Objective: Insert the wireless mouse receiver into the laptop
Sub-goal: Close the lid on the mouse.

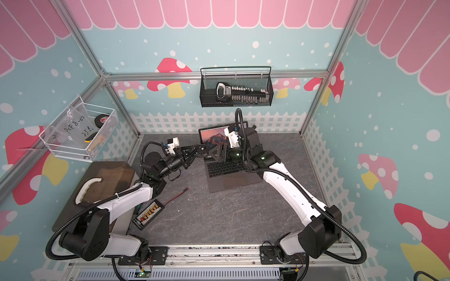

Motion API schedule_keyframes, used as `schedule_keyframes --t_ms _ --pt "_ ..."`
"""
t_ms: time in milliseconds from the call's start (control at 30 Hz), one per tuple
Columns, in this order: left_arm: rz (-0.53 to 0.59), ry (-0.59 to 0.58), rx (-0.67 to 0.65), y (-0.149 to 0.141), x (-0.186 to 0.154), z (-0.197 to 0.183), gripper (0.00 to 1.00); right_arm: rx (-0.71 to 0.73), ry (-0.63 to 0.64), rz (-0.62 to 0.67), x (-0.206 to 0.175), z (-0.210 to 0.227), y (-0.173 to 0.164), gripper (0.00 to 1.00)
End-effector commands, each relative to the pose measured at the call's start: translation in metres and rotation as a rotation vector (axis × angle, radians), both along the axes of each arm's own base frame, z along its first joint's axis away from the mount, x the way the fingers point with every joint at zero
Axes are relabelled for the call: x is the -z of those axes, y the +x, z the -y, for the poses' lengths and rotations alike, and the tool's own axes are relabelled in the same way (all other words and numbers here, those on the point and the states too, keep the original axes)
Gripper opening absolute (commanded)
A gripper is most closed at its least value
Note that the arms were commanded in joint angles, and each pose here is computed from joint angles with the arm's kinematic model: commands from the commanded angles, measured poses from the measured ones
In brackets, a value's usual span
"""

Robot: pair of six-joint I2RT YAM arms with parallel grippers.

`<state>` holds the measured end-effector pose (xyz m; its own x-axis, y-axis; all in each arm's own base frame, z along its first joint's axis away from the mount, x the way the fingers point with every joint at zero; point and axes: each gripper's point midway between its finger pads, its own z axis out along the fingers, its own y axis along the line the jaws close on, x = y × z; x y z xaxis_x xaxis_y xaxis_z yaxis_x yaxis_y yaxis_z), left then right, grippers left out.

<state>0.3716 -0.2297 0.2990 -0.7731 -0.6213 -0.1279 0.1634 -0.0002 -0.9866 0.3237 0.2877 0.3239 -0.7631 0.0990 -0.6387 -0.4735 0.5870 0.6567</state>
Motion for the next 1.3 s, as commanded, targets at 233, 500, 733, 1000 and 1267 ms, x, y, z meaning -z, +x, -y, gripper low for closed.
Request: schedule_keyframes --t_ms 233,500,733,1000,1267 --pt "0.026 0.009 0.017 -0.002 0.0 0.004 0.0 -0.009 0.07 0.029 -0.009 -0.007 0.003 0.0" --pt "0.029 0.008 0.019 -0.002 -0.001 0.004 0.0 -0.016 0.078 0.025 -0.007 -0.013 0.007 0.0" --pt "0.026 0.007 0.022 -0.002 0.0 0.006 0.0 -0.031 0.078 0.012 -0.004 -0.018 0.009 0.0" --pt "0.029 0.005 0.026 -0.003 -0.001 0.007 0.0 -0.045 0.078 0.014 -0.004 -0.024 0.01 0.0" --pt "0.029 0.006 0.03 -0.003 -0.001 0.008 0.0 -0.054 0.082 0.017 -0.006 -0.028 0.008 0.0"
